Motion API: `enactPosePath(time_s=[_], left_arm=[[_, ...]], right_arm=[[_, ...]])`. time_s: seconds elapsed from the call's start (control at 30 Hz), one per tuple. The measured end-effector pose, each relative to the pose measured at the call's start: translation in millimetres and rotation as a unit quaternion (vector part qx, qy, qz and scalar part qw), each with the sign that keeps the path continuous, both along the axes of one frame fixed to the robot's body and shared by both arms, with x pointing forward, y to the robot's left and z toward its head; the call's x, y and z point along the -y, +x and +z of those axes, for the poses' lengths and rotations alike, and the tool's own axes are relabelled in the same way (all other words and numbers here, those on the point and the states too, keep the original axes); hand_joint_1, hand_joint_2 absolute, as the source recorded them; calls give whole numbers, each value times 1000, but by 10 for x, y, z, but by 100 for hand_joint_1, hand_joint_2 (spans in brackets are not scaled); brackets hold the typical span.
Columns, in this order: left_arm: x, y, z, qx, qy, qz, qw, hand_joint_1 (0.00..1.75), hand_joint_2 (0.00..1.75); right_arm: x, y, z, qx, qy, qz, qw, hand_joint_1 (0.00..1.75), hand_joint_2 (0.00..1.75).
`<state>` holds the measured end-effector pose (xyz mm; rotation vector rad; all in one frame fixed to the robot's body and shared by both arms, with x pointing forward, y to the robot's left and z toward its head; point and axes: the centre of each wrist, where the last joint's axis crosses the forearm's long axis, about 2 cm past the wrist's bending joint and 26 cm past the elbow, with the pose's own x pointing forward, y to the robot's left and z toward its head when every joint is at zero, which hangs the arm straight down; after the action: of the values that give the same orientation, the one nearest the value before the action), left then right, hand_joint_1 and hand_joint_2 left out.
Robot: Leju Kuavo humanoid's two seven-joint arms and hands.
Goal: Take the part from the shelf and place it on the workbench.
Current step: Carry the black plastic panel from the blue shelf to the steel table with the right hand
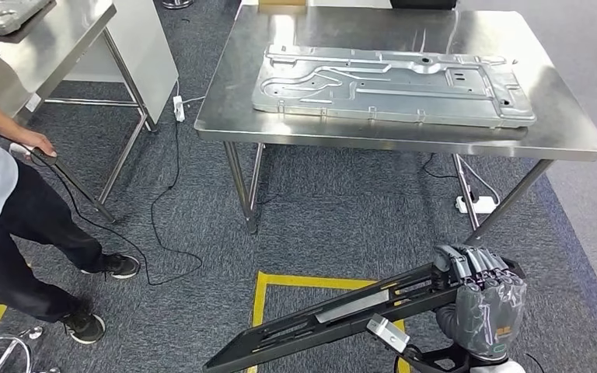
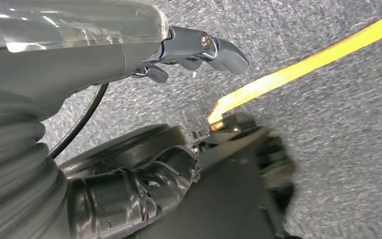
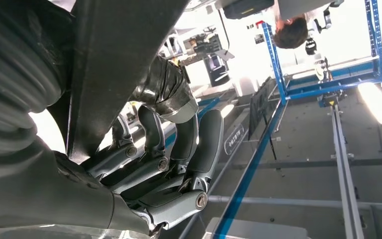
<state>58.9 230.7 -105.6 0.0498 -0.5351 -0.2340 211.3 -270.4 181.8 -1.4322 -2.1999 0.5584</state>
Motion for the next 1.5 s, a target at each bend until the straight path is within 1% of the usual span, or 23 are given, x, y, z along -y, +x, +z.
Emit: enactPosePath(time_s=[0.4,0.63,1.0,1.5], left_arm=[[11,-1,1,-4,-3,-1,1000,0,175],[13,13,3,-4,-3,-2,1000,0,175],[9,26,4,-4,-3,-6,1000,0,175],[18,36,7,-4,-8,-17,1000,0,175]], right_arm=[[22,18,64,15,-6,-5,1000,175,175],[40,63,161,36,-7,-9,999,175,175],[145,233,376,67,-7,-31,997,175,175],[291,376,486,78,-16,-43,996,175,175]])
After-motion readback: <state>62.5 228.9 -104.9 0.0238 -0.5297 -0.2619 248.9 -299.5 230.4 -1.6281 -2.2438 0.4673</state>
